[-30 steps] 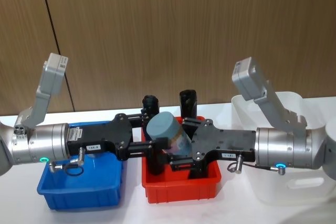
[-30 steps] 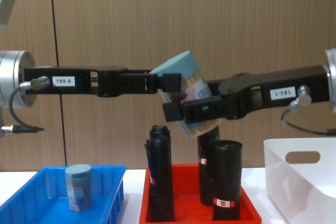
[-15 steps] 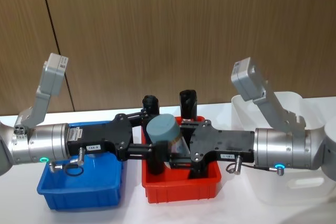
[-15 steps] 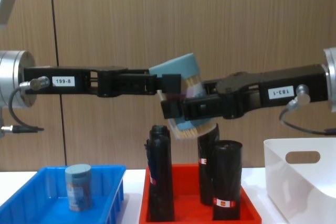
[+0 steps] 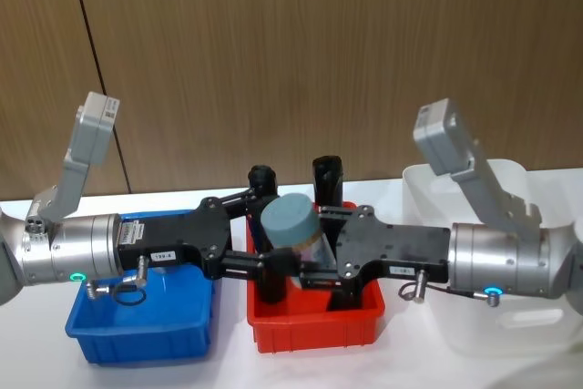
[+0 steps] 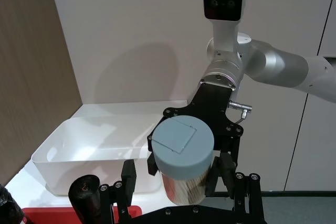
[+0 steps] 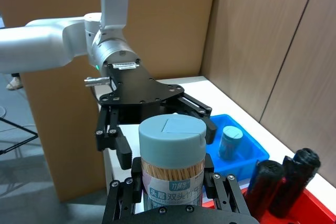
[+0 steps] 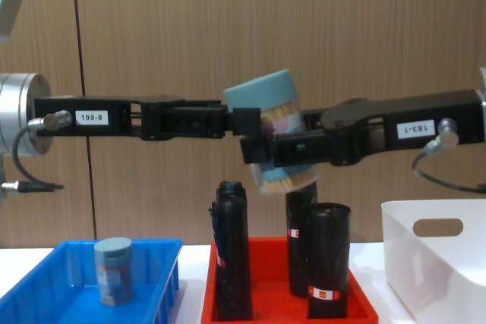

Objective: Pick the cotton swabs from the blue box and place them into the white box.

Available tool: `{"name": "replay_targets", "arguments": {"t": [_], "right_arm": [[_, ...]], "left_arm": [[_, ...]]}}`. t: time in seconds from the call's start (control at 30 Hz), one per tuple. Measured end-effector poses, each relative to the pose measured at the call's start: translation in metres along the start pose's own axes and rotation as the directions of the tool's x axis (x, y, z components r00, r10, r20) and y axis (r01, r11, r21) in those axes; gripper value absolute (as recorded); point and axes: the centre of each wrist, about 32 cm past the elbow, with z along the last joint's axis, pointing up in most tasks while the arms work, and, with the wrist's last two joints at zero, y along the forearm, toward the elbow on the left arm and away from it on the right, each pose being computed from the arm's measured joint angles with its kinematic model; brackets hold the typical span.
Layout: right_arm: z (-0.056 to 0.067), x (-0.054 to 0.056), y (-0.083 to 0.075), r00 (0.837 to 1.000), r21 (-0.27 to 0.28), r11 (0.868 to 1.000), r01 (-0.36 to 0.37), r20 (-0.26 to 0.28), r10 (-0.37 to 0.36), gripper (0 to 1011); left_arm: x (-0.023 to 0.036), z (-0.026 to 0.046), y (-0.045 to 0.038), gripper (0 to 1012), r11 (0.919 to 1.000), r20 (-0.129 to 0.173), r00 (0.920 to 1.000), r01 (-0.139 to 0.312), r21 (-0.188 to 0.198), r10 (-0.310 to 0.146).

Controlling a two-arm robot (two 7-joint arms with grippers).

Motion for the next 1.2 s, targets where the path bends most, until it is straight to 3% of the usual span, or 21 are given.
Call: {"name": "replay_targets", "arguments": {"t": [0.33, 0.7, 1.0, 1.2], "right_arm": [[-0.007, 0.000, -0.013, 0.996, 0.013, 0.996, 0.090, -0.001, -0.090, 642], [-0.020, 0.003, -0.032, 0.974, 0.011, 0.974, 0.227, -0.015, -0.226, 642], [-0.034, 0.008, -0.048, 0.932, -0.006, 0.933, 0.360, -0.035, -0.360, 642], [-0.043, 0.011, -0.059, 0.888, -0.029, 0.889, 0.457, -0.050, -0.458, 642]], "left_arm": [[0.0000, 0.0000, 0.0000, 1004, 1.0000, 0.000, 1.0000, 0.000, 0.000, 0.000], [0.0000, 0.0000, 0.0000, 1004, 1.0000, 0.000, 1.0000, 0.000, 0.000, 0.000], [0.0000, 0.0000, 0.0000, 1004, 1.0000, 0.000, 1.0000, 0.000, 0.000, 0.000], [0.0000, 0.0000, 0.0000, 1004, 1.0000, 0.000, 1.0000, 0.000, 0.000, 0.000]]}}
